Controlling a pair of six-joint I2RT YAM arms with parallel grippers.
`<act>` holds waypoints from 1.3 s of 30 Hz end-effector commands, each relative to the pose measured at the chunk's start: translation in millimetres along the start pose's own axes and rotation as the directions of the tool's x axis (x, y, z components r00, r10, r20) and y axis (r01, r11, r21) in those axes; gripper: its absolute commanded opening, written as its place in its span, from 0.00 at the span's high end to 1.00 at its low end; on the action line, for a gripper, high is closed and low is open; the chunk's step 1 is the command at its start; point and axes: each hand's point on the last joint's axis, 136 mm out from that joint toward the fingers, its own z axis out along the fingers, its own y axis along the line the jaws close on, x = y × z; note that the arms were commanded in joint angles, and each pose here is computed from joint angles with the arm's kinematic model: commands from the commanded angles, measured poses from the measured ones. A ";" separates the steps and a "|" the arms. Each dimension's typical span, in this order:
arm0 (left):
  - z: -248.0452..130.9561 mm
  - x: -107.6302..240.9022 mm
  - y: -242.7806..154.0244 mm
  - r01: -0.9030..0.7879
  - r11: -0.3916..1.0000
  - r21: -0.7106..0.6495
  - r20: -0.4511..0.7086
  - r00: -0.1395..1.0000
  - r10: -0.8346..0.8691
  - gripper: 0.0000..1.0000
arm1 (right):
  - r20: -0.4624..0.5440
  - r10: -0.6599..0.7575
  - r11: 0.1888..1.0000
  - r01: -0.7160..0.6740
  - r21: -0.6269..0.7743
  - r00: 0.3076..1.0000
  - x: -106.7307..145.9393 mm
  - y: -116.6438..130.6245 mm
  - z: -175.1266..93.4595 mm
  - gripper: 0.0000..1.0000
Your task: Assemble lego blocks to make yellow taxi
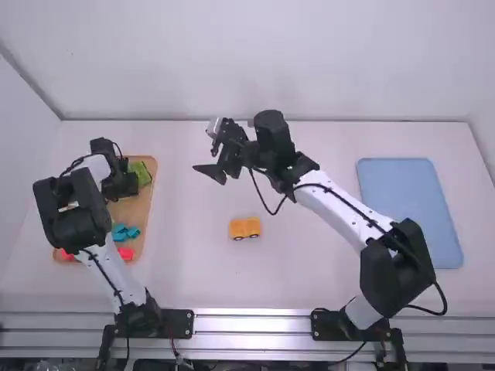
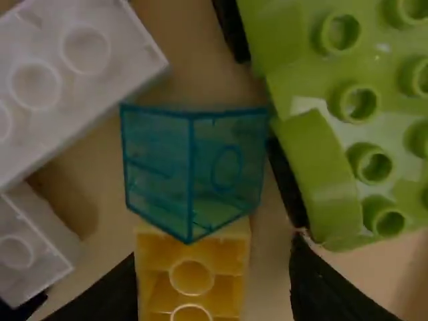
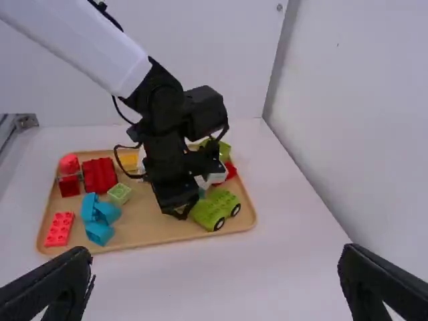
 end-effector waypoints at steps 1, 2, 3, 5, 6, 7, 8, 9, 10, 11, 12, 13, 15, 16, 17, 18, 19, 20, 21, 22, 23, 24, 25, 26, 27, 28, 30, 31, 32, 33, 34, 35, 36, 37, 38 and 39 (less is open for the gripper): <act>8.0 16.2 2.0 0.021 1.000 -0.012 -0.046 0.999 -0.022 0.51 | 0.014 -0.008 1.000 0.008 0.009 1.000 -8.1 -6.3 -0.6 0.02; 7.9 17.3 1.7 0.021 1.000 -0.011 -0.050 0.999 -0.021 0.52 | 0.014 -0.008 1.000 0.008 0.010 1.000 -8.0 -6.4 -0.7 0.02; 7.8 20.0 1.1 0.021 1.000 -0.009 -0.061 0.998 -0.021 0.53 | 0.014 -0.009 1.000 0.009 0.010 1.000 -8.0 -6.9 -1.0 0.02; 7.6 22.4 0.7 0.021 1.000 -0.008 -0.071 0.997 -0.021 0.53 | 0.014 -0.009 1.000 0.008 0.011 1.000 -7.9 -7.2 -1.2 0.02; 7.6 23.3 0.4 0.025 1.000 -0.007 -0.075 0.997 -0.025 0.53 | 0.014 -0.008 1.000 0.008 0.012 1.000 -7.9 -7.3 -1.2 0.02; 7.5 24.0 0.9 0.046 0.999 -0.011 -0.077 0.996 -0.047 0.53 | 0.014 -0.009 1.000 0.009 0.011 1.000 -7.9 -7.1 -1.1 0.02; 7.4 24.0 1.6 0.053 0.999 -0.014 -0.078 0.996 -0.054 0.53 | 0.014 -0.009 1.000 0.009 0.011 1.000 -7.9 -7.1 -1.1 0.02; 7.4 24.3 2.0 0.072 0.997 -0.014 -0.078 0.994 -0.073 0.57 | 0.014 -0.008 1.000 0.008 0.011 1.000 -7.8 -7.2 -1.1 0.02; 7.4 24.5 3.9 0.077 0.997 -0.015 -0.077 0.994 -0.078 0.60 | 0.014 -0.008 1.000 0.008 0.011 1.000 -7.8 -7.3 -1.2 0.02; 7.5 25.2 5.1 0.086 0.996 -0.011 -0.079 0.993 -0.087 0.65 | 0.014 -0.009 1.000 0.009 0.011 1.000 -7.9 -7.1 -1.1 0.02; 7.5 25.2 4.8 0.086 0.996 -0.009 -0.079 0.993 -0.087 0.68 | 0.014 -0.009 1.000 0.009 0.011 1.000 -7.8 -7.1 -1.1 0.02; 7.6 25.4 4.7 0.086 0.996 -0.009 -0.079 0.993 -0.086 0.70 | 0.014 -0.008 1.000 0.008 0.011 1.000 -7.8 -7.3 -1.2 0.02; 7.6 24.7 4.3 0.083 0.996 -0.013 -0.077 0.993 -0.084 0.73 | 0.013 -0.007 1.000 0.007 0.010 1.000 -7.6 -7.0 -1.1 0.02; 7.3 24.6 4.3 0.083 0.996 -0.013 -0.077 0.994 -0.084 0.74 | 0.012 -0.007 1.000 0.006 0.010 1.000 -7.4 -6.9 -1.1 0.02; 7.1 24.4 5.1 0.087 0.996 -0.014 -0.076 0.993 -0.088 0.77 | 0.011 -0.006 1.000 0.006 0.011 1.000 -7.1 -7.0 -1.1 0.02; 5.7 23.5 7.4 0.114 0.993 -0.021 -0.070 0.991 -0.115 0.78 | 0.011 -0.005 1.000 0.005 0.010 1.000 -7.1 -7.0 -1.1 0.02; 5.1 23.1 8.0 0.122 0.992 -0.025 -0.068 0.990 -0.123 0.80 | 0.011 -0.005 1.000 0.005 0.010 1.000 -7.1 -7.0 -1.1 0.02; 1.2 21.9 9.3 0.148 0.988 -0.040 -0.060 0.987 -0.150 0.86 | 0.011 -0.001 1.000 0.001 0.010 1.000 -7.0 -7.0 -1.1 0.02; -2.7 21.4 11.5 0.165 0.985 -0.053 -0.054 0.984 -0.168 0.88 | 0.011 0.002 1.000 -0.002 0.010 1.000 -7.0 -6.9 -1.1 0.02; -7.5 20.6 13.5 0.177 0.982 -0.064 -0.046 0.983 -0.180 0.91 | 0.010 0.003 1.000 -0.003 0.010 1.000 -6.8 -6.9 -1.1 0.02; -13.1 19.2 14.6 0.187 0.980 -0.068 -0.035 0.981 -0.189 0.91 | 0.007 0.005 1.000 -0.005 0.010 1.000 -5.8 -7.3 -1.5 0.02; -19.9 17.5 15.2 0.188 0.980 -0.068 -0.021 0.982 -0.190 0.92 | 0.003 0.009 1.000 -0.009 0.013 1.000 -4.5 -8.5 -2.3 0.02; -32.4 13.6 13.1 0.189 0.981 -0.045 0.013 0.982 -0.189 0.92 | -0.006 0.019 1.000 -0.019 0.019 1.000 -1.3 -11.9 -4.7 0.02; -41.2 10.8 10.0 0.171 0.985 -0.031 0.039 0.985 -0.170 0.92 | -0.011 0.025 0.999 -0.025 0.021 1.000 0.7 -13.4 -5.9 0.02; -48.7 8.1 6.2 0.155 0.988 -0.015 0.066 0.986 -0.154 0.91 | -0.017 0.031 0.999 -0.031 0.019 0.999 2.6 -13.7 -6.9 0.02; -62.2 3.1 -3.3 0.113 0.993 0.019 0.119 0.986 -0.114 0.90 | -0.024 0.041 0.999 -0.041 0.021 0.999 5.2 -15.4 -8.5 0.02; -91.3 -2.7 -28.3 0.003 0.995 0.096 0.231 0.973 -0.025 0.90 | -0.031 0.088 0.996 -0.087 0.033 0.996 8.4 -20.4 -11.9 0.02; -105.0 -3.5 -40.0 -0.047 0.991 0.126 0.282 0.959 0.010 0.89 | -0.033 0.110 0.993 -0.109 0.040 0.993 10.3 -23.2 -13.9 0.02; -112.2 -3.8 -47.0 -0.073 0.987 0.146 0.311 0.950 0.025 0.88 | -0.035 0.120 0.992 -0.119 0.044 0.992 11.2 -24.9 -15.1 0.02; -126.8 -3.7 -61.0 -0.133 0.974 0.181 0.367 0.928 0.059 0.87 | -0.038 0.138 0.989 -0.136 0.051 0.990 13.1 -27.8 -17.2 0.02; -151.0 -0.6 -87.8 -0.254 0.937 0.239 0.461 0.879 0.121 0.87 | -0.046 0.151 0.987 -0.148 0.056 0.988 16.4 -30.1 -19.6 0.02; -165.7 2.8 -104.8 -0.336 0.903 0.267 0.519 0.840 0.159 0.84 | -0.050 0.150 0.988 -0.148 0.042 0.987 17.6 -28.1 -20.2 0.02; -168.7 3.7 -108.5 -0.354 0.894 0.273 0.531 0.831 0.167 0.83 | -0.050 0.148 0.988 -0.147 0.037 0.988 17.6 -27.4 -20.3 0.02; -192.7 13.8 -138.9 -0.505 0.808 0.304 0.628 0.744 0.229 0.82 | -0.041 0.124 0.992 -0.125 -0.015 0.991 16.1 -20.1 -21.7 0.02; -213.7 26.9 -166.0 -0.639 0.704 0.310 0.713 0.646 0.273 0.78 | -0.026 0.104 0.992 -0.106 -0.067 0.994 13.5 -13.0 -23.5 0.02; -232.2 41.5 -189.3 -0.747 0.596 0.295 0.784 0.546 0.295 0.78 | -0.007 0.088 0.989 -0.088 -0.121 0.996 9.8 -4.8 -25.3 0.02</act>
